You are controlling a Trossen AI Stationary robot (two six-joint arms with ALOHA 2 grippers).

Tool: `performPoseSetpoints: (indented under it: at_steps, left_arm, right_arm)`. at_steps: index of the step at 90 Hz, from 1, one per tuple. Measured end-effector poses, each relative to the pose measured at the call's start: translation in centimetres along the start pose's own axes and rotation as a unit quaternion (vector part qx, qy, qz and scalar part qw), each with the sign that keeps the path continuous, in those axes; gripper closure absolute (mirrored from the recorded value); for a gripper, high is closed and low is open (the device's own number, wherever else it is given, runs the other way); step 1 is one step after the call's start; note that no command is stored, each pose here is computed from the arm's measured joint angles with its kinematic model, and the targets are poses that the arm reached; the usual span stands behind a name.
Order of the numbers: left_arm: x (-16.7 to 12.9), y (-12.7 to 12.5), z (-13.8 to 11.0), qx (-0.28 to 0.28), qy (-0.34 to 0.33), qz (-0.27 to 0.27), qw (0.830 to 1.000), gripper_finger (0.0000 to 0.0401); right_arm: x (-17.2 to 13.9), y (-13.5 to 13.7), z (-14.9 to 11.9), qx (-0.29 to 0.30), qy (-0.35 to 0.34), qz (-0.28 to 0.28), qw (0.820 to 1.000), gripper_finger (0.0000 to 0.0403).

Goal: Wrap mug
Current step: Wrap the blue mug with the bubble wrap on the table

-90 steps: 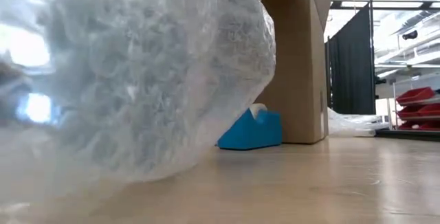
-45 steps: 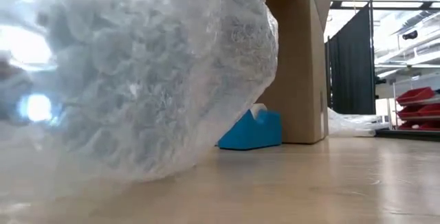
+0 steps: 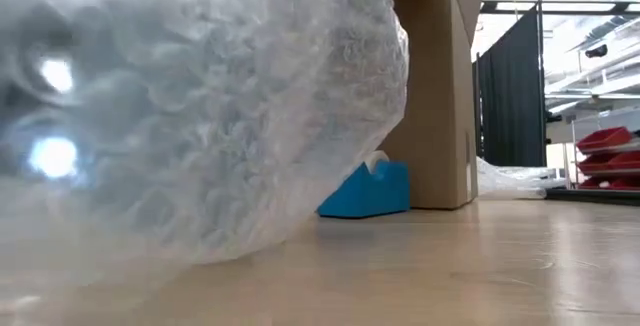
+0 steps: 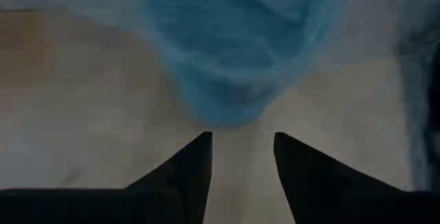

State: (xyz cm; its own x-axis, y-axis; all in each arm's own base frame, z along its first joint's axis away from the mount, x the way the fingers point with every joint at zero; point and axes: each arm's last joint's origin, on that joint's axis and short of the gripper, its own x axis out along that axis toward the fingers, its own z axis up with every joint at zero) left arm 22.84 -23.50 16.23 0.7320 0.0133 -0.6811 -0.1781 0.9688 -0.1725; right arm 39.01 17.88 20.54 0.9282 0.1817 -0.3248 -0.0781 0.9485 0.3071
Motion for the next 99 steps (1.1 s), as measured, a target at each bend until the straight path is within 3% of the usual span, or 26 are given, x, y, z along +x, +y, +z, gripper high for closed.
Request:
performPoseSetpoints:
  at_steps: [38,61,78,99]
  left_arm:
    - [3.7,1.0,2.9,0.033,-0.062,-0.021,0.997,0.0259]
    - [5.3,1.6,3.2,0.042,-0.071,-0.01,0.997,0.0259]
    - [5.4,1.6,3.4,0.036,-0.081,-0.011,0.996,0.0259]
    - [5.4,1.3,5.0,0.05,-0.14,-0.035,0.988,0.0259]
  right_arm:
    - [-0.7,1.7,2.4,-0.071,0.146,-0.06,0.985,0.0403]
    - [-1.3,1.5,1.2,-0.05,0.218,-0.074,0.972,0.0403]
    - [-1.5,1.8,0.7,-0.008,0.247,-0.051,0.968,0.0403]
    - [-1.6,1.5,0.6,0.001,0.267,-0.048,0.963,0.0403]
